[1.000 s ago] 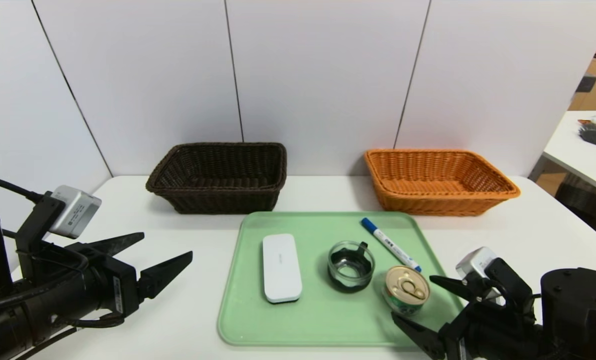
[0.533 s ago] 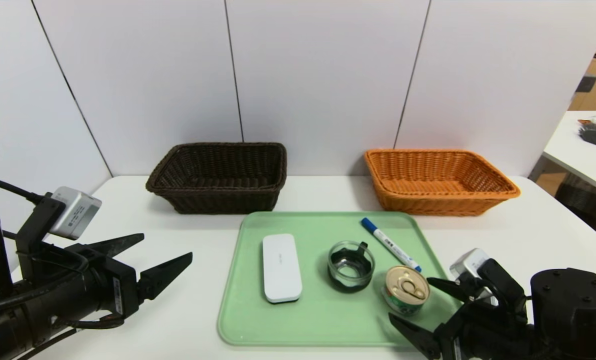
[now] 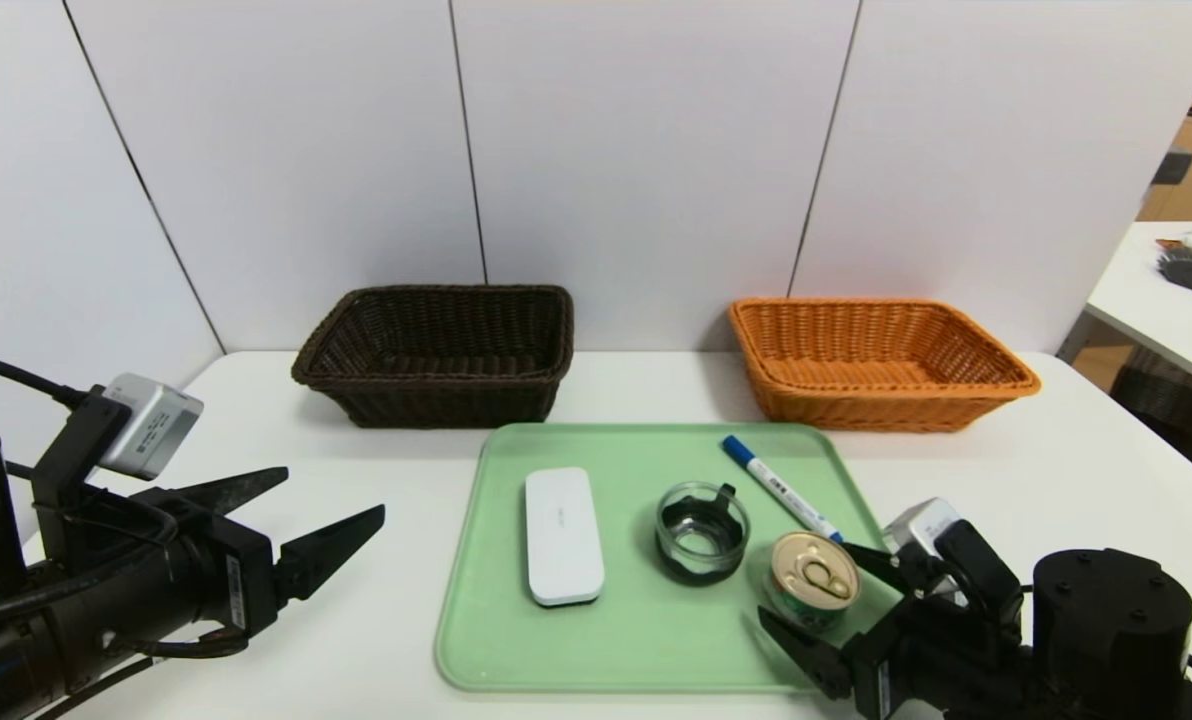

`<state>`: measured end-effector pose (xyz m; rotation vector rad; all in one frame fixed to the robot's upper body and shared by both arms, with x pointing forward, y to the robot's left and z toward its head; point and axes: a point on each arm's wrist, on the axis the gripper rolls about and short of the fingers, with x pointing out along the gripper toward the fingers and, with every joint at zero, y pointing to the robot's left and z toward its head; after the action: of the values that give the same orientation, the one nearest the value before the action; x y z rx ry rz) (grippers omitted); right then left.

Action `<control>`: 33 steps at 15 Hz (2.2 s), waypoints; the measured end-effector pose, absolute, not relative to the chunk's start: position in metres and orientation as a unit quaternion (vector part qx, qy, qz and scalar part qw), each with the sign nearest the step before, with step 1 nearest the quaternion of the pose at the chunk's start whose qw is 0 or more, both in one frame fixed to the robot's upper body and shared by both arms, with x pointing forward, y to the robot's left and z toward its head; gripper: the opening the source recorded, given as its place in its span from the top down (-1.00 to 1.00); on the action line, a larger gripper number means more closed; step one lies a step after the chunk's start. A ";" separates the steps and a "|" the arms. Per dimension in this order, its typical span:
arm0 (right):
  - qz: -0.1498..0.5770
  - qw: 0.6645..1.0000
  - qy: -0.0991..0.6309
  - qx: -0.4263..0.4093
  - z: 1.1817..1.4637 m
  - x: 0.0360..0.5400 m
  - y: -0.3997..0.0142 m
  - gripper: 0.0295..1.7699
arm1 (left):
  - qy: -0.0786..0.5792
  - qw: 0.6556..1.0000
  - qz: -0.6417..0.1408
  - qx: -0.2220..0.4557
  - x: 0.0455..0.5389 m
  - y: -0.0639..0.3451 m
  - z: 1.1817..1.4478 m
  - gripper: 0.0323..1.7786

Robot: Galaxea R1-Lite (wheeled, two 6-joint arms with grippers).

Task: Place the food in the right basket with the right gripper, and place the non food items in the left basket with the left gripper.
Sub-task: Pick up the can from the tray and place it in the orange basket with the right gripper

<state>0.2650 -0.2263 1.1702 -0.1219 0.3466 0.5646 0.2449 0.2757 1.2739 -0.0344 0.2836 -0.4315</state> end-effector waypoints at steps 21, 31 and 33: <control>0.254 0.950 0.177 -0.047 1.165 0.275 -0.224 -0.93 | 0.147 0.966 -0.213 -0.017 0.246 0.275 1.271 -0.90; 0.257 0.950 0.173 -0.046 1.167 0.274 -0.223 -0.10 | 0.149 0.965 -0.214 -0.016 0.244 0.276 1.270 -0.90; 0.258 0.951 0.166 -0.045 1.170 0.274 -0.222 -0.10 | 0.150 0.965 -0.214 -0.016 0.244 0.276 1.269 -0.90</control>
<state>0.2736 -0.2223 1.1697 -0.0910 0.3373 0.5240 0.2439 0.2760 1.2693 -0.0318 0.3028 -0.4324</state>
